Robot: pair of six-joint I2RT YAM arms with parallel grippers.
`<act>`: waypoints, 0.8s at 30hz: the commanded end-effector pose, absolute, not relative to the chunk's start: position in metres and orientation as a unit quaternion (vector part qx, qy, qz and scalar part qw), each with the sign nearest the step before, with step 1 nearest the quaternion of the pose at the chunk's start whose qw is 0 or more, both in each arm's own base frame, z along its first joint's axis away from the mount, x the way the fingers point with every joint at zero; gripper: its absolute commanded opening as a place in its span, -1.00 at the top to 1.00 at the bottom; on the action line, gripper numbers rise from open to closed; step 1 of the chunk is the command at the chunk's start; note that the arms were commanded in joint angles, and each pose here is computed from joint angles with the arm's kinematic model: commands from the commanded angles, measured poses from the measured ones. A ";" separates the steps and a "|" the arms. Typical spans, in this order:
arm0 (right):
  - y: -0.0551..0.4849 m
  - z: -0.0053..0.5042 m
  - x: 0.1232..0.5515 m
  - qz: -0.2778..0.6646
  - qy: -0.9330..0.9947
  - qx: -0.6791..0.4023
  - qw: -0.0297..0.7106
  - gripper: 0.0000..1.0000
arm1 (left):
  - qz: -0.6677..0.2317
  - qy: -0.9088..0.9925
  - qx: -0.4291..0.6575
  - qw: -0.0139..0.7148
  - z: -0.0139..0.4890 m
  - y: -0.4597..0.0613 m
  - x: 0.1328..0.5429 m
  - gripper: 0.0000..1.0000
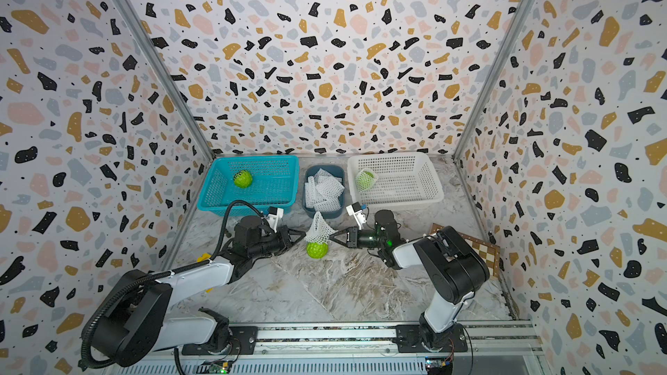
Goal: Sleeve custard apples in foam nets
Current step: Put on the foam net on the custard apple.
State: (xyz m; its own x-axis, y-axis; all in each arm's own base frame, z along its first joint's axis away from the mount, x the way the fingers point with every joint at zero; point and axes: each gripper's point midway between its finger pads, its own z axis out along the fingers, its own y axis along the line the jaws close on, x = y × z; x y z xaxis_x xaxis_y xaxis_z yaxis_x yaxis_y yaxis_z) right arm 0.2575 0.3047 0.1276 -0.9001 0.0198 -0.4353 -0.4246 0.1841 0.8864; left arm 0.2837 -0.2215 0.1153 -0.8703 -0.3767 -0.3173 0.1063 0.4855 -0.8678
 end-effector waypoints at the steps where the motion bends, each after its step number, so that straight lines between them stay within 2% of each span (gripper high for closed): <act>1: 0.312 0.136 0.261 0.627 0.739 -0.153 0.194 1.00 | -0.504 0.821 -0.071 0.260 0.118 -0.220 0.288 1.00; 24: 0.317 0.115 0.256 0.623 0.748 -0.153 0.173 1.00 | -0.519 0.820 -0.068 0.231 0.103 -0.228 0.287 1.00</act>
State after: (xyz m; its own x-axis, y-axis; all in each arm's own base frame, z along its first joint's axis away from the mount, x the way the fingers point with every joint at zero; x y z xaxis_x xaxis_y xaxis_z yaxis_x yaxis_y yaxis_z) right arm 0.2530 0.3118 0.1077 -0.9111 -0.0064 -0.4122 -0.4051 0.1996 0.8922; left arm 0.2833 -0.2266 0.0947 -0.8935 -0.3506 -0.2806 0.0889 0.4744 -0.8758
